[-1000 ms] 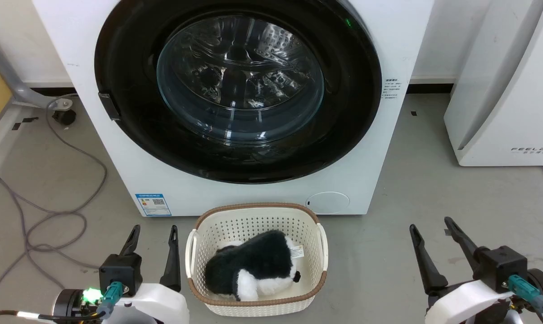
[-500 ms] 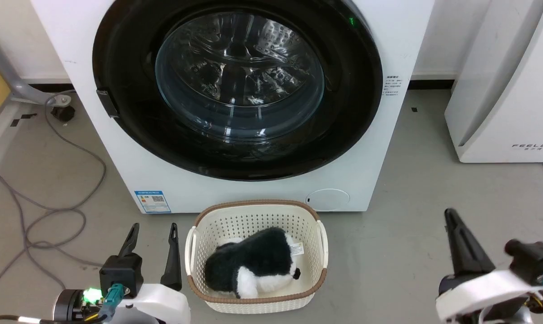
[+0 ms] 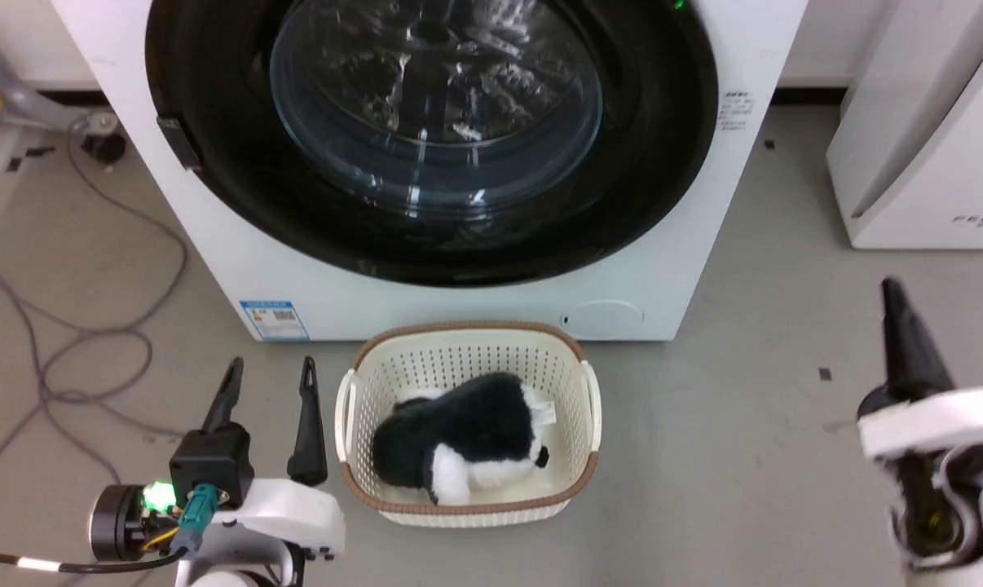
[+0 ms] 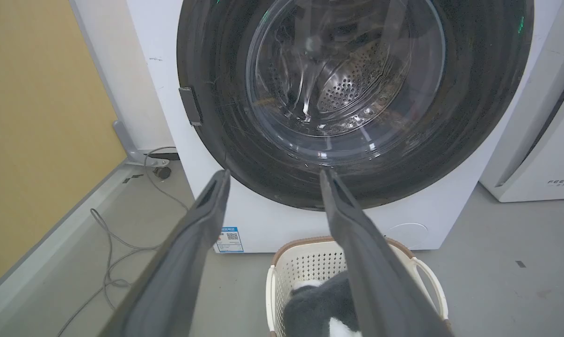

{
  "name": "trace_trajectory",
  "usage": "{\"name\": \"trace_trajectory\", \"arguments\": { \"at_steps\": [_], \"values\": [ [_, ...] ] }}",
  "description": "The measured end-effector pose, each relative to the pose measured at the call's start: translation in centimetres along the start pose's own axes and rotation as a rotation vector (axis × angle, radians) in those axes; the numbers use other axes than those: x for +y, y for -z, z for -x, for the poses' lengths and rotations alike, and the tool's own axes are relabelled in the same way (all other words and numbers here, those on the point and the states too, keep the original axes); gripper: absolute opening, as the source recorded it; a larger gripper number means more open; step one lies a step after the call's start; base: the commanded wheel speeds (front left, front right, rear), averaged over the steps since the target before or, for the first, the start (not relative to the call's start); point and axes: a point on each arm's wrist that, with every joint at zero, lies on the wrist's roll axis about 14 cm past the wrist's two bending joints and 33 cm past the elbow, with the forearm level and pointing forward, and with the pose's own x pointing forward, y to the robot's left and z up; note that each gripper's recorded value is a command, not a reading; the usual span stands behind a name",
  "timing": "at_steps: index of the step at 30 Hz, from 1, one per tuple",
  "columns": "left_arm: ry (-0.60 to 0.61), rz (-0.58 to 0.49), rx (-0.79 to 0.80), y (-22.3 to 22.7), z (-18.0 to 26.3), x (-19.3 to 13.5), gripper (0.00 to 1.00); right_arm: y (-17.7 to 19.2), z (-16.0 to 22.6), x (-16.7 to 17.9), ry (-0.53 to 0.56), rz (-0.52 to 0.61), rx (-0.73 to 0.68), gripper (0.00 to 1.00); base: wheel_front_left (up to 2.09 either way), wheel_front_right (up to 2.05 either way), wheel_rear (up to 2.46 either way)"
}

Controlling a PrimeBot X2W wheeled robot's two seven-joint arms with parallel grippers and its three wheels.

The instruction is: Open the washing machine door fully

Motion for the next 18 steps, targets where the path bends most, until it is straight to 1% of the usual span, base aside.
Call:
{"name": "trace_trajectory", "arguments": {
  "at_steps": [10,18],
  "values": [
    [-0.023,-0.005,0.003,0.8,-1.7,0.3,1.00,-1.1,-5.4,-0.3,-0.013,-0.072,-0.030,0.00,0.00,0.00,0.00],
    [-0.041,-0.004,0.001,1.4,-2.8,0.6,1.00,-1.6,-9.9,1.0,-0.055,-0.119,-0.050,0.00,0.00,0.00,0.00]
  ]
}}
